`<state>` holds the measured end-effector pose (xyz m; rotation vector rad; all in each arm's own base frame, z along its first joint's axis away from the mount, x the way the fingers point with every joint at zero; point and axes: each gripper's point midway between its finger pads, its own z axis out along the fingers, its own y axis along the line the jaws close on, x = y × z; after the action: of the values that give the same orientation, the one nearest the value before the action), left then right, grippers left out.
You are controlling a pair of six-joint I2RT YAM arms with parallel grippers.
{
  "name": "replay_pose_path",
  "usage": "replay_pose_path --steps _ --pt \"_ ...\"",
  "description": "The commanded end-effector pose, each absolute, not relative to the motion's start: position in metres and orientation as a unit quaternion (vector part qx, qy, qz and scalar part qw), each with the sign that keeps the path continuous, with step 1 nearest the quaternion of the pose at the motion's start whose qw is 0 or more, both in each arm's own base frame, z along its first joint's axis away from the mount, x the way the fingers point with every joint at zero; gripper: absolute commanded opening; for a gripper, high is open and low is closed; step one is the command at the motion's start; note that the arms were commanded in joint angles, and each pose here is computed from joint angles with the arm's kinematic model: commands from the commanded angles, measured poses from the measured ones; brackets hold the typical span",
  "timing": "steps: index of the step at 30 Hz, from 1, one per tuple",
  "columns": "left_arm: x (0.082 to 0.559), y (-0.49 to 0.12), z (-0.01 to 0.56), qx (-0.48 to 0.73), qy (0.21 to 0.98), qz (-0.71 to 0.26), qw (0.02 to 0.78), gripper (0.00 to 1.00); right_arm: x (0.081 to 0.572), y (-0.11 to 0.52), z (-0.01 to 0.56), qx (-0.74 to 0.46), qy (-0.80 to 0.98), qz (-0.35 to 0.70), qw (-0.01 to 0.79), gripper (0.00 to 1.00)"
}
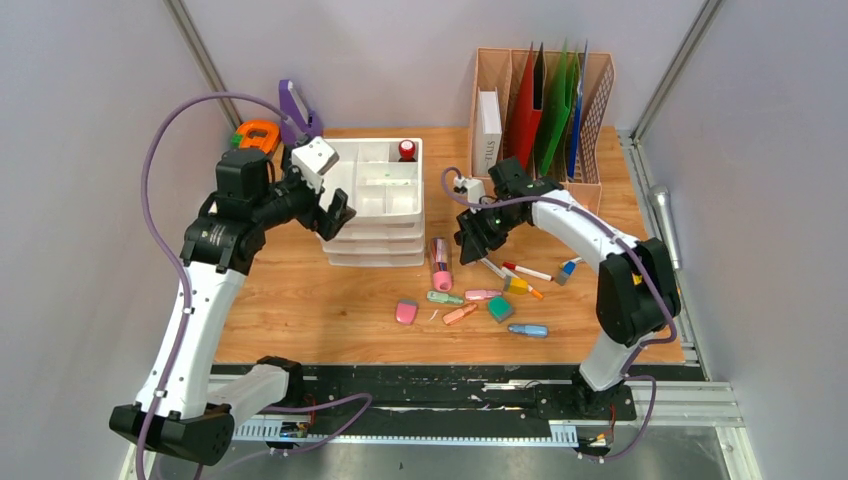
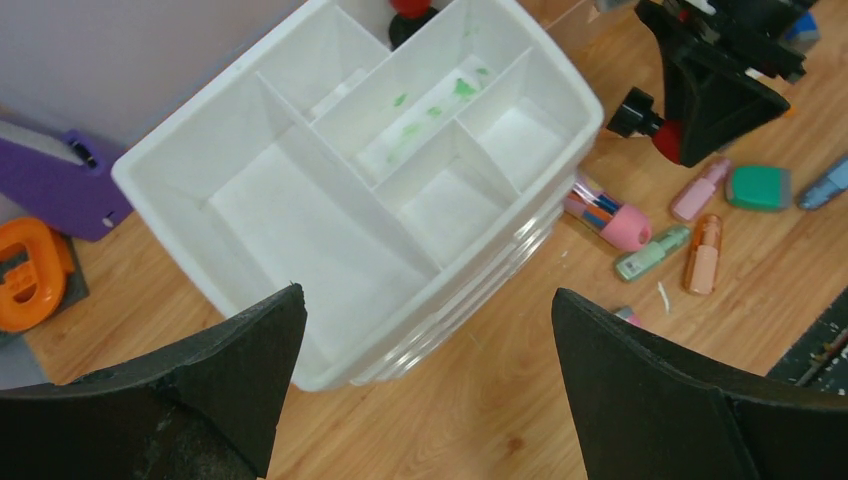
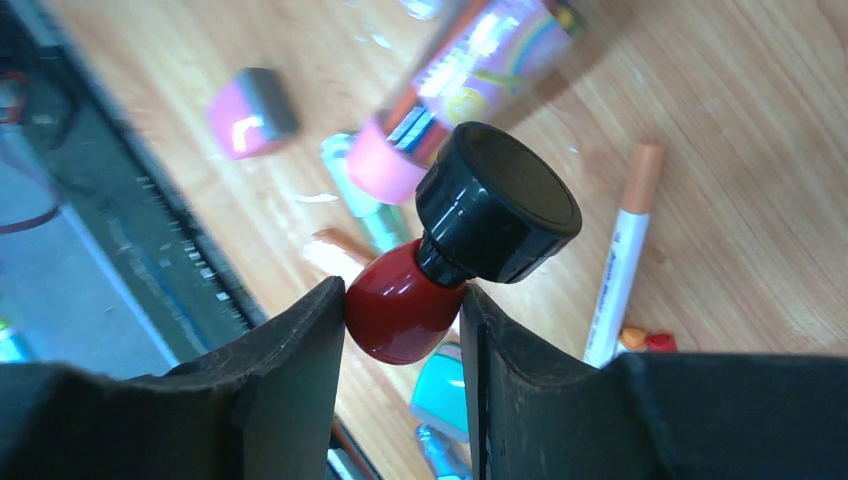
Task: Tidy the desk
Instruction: Pick up the stationery from the center of the board, then place the stationery at the center of the board.
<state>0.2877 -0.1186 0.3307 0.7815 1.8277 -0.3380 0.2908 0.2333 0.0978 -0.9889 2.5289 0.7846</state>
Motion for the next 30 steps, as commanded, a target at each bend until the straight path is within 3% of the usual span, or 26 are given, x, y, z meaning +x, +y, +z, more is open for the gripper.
replay_pose_path --steps 1,9,13,20,30 --pt "0.267 -0.146 0.338 0.397 0.728 -0.185 0.527 1.00 0.269 0.250 0.177 -0.379 0.819 0.396 0.172 0.11" --pt "0.265 -0.170 0.359 0.420 0.706 -0.209 0.529 1.00 0.234 0.262 0.267 -0.433 0.727 0.493 0.202 0.12" --pt "0.271 -0.155 0.369 0.389 0.723 -0.170 0.545 1.00 0.213 0.276 0.278 -0.466 0.696 0.508 0.198 0.12" --pt "0.296 -0.043 0.387 0.217 0.783 0.064 0.580 1.00 0.184 0.324 0.244 -0.505 0.685 0.512 0.117 0.14" --pt "0.276 0.041 0.382 0.087 0.805 0.154 0.567 1.00 0.187 0.406 0.133 -0.568 0.725 0.378 0.092 0.14"
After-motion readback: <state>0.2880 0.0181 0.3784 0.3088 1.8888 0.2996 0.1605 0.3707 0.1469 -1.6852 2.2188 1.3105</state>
